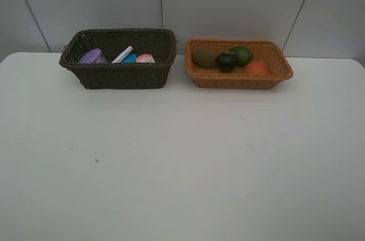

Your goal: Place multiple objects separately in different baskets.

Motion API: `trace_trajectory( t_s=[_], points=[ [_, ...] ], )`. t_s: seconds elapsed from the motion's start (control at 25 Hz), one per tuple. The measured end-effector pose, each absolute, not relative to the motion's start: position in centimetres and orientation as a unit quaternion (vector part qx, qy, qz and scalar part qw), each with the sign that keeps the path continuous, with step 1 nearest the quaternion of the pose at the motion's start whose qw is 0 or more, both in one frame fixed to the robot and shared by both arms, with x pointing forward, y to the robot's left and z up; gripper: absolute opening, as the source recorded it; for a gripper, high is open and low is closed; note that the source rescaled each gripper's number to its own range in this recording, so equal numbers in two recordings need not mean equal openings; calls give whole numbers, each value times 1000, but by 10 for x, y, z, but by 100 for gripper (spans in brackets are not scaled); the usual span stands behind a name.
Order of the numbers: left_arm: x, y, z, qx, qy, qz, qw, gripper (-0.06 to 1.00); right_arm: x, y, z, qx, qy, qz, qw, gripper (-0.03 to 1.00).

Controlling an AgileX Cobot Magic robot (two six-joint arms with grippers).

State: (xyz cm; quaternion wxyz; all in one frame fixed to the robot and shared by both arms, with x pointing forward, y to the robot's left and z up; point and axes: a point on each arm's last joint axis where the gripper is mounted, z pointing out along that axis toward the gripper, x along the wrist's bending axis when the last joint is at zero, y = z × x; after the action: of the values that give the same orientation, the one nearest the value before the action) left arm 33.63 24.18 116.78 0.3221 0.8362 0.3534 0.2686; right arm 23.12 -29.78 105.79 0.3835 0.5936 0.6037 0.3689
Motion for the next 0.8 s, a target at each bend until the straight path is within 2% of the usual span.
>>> trace_trajectory(
  t_s=[0.44,0.64,0.8],
  points=[
    [274,281,1086,807,342,262,404,100,231,-298,1058,594,604,369,384,100],
    [259,288,1069,795,339,254,435,100,231,-298,1058,594,603,369,383,100],
    [255,291,1069,788,337,255,447,100,231,-298,1058,594,604,369,383,100]
  ],
)
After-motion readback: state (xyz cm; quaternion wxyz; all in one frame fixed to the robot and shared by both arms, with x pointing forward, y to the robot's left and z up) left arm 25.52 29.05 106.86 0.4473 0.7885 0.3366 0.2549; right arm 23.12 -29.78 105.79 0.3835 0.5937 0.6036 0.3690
